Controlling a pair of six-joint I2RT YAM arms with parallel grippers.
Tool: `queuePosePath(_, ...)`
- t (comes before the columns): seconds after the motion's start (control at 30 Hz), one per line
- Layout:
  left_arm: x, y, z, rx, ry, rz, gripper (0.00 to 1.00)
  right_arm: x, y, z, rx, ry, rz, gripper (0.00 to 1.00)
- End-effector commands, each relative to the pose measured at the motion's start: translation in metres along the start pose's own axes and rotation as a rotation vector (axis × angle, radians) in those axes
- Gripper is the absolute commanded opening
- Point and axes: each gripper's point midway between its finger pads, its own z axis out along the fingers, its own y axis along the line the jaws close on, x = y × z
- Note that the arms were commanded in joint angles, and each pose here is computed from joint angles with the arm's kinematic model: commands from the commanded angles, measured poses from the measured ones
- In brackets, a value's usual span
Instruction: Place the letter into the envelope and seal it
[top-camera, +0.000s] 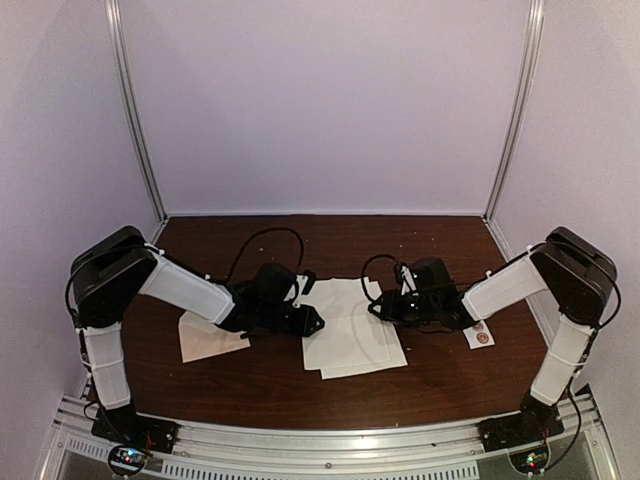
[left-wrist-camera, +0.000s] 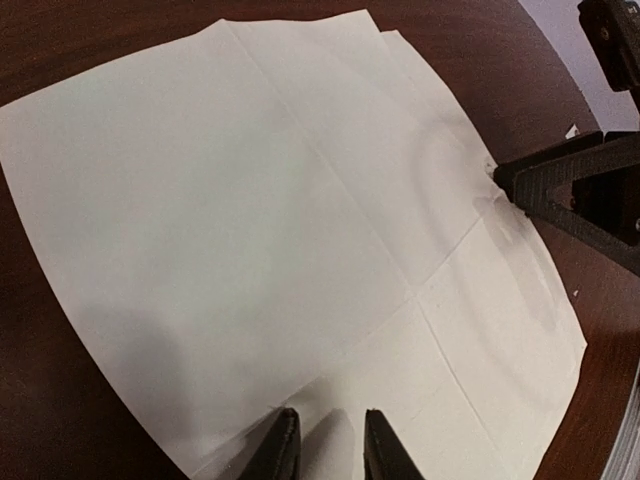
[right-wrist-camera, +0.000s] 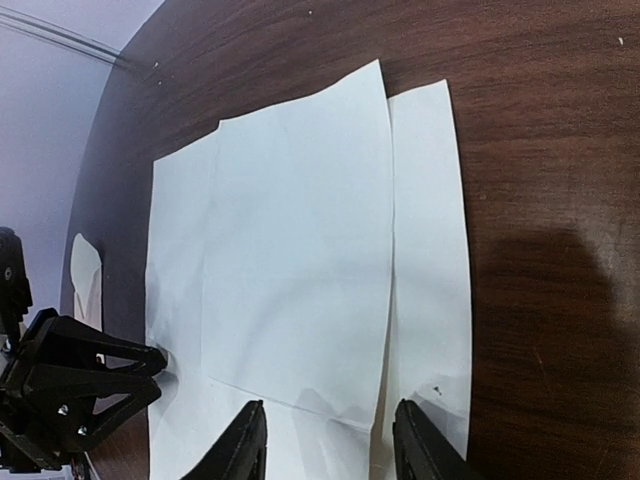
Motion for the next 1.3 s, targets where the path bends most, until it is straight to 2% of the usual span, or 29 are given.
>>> queuePosePath(0.0,0.005,0.010,0.005,-0.017,-0.003,0.006,0.21,-0.002,0.010,0.006,-0.035,0.005,0.002,0.42)
queuePosePath(0.33,0.014,0.013,0.005,-0.020,0.013,-0.013,0.20,-0.006,0.034,0.001,-0.150,0.006,0.044,0.40)
queuePosePath(0.67,0.013,0.012,0.003,-0.016,0.012,-0.016,0.20,-0.018,0.063,-0.025,-0.271,-0.045,0.097,0.37)
queuePosePath(0.83,0.012,0.011,0.003,-0.017,0.009,-0.015,0.20,-0.020,0.064,-0.029,-0.278,-0.056,0.104,0.36)
queuePosePath(1.17,0.012,0.012,0.002,-0.021,0.011,-0.017,0.20,-0.012,0.065,-0.030,-0.314,-0.040,0.131,0.21)
queuePosePath(1.27,0.012,0.012,0.002,-0.021,0.010,-0.017,0.20,-0.012,0.072,-0.034,-0.352,-0.043,0.138,0.21)
